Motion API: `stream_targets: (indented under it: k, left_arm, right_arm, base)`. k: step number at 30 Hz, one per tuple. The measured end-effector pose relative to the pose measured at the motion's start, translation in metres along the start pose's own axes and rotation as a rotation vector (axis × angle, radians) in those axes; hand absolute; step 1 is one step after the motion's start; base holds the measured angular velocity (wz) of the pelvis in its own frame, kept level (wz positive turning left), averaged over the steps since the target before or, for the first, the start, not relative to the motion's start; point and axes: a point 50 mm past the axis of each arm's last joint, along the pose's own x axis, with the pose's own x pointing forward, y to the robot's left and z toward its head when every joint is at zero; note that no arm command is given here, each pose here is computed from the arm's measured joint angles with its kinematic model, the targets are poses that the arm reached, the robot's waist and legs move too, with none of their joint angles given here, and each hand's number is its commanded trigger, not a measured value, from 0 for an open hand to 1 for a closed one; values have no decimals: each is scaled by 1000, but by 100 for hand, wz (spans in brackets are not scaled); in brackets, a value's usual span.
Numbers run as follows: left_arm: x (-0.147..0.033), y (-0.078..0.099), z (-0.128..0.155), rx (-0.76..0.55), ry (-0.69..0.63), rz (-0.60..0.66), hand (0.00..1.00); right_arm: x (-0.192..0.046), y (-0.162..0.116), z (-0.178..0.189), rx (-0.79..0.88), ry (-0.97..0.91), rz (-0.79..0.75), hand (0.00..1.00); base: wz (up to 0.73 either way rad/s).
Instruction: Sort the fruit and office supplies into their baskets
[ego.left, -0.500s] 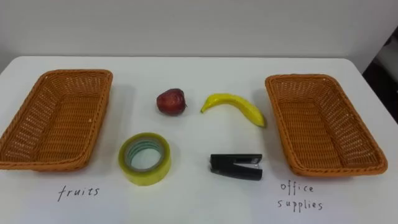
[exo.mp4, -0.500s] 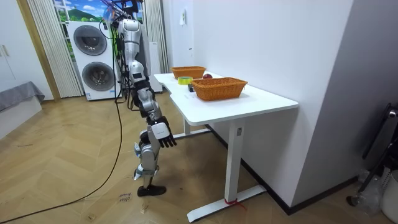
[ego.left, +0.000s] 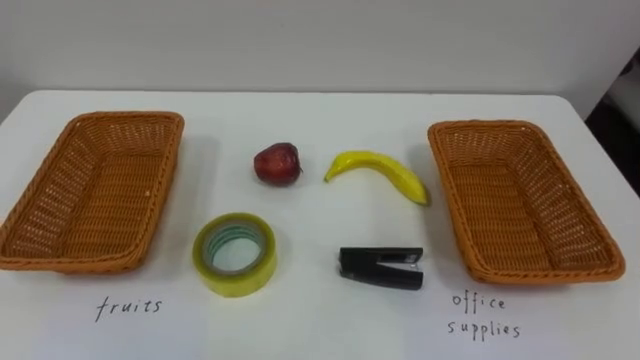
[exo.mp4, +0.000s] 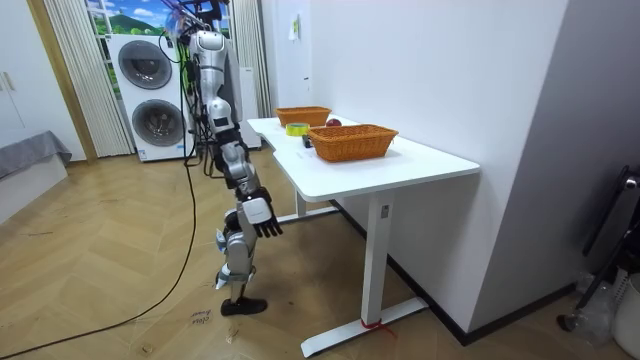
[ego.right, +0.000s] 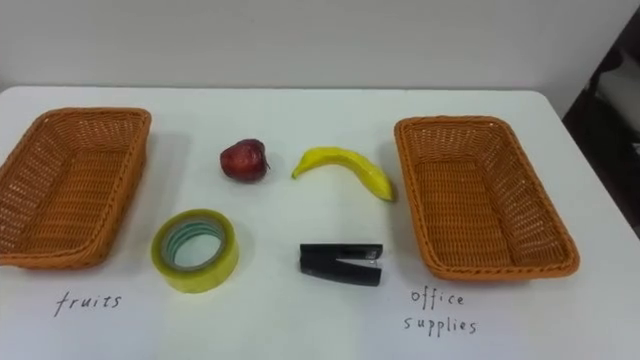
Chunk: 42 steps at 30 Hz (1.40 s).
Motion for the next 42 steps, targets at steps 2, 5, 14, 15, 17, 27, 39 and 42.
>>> stream_targets:
  k: [2, 5, 14, 15, 17, 27, 39, 42]
  left_arm:
    - [0, -1, 0, 2, 6, -2, 0]
    - [0, -1, 0, 3, 11, -3, 0]
    - [0, 3, 0, -48, 23, 38, 0]
    - [0, 5, -2, -50, 28, 46, 0]
    - [-2, 10, -9, -70, 44, 62, 0]
    - [-3, 26, -8, -151, 26, 148, 0]
    - [-5, 31, -6, -157, -23, 157, 0]
    - [-5, 32, -2, -161, -46, 159, 0]
  right_arm:
    - [0, -1, -2, 24, 7, -13, 0]
    - [-1, -4, -6, 68, 21, -47, 0]
    - [-8, -25, -26, 377, 67, -206, 0]
    - [-11, -31, -32, 451, 73, -244, 0]
    - [-16, -41, -41, 563, 84, -308, 0]
    - [-27, -73, -22, 926, -30, -541, 0]
    - [-51, -92, 58, 1001, -359, -678, 0]
    - [-68, -100, 86, 986, -488, -729, 0]
  base:
    - [0]
    - [0]
    - [-1]
    - [-8]
    - [-8]
    - [-9]
    - [-3]
    - [-4]
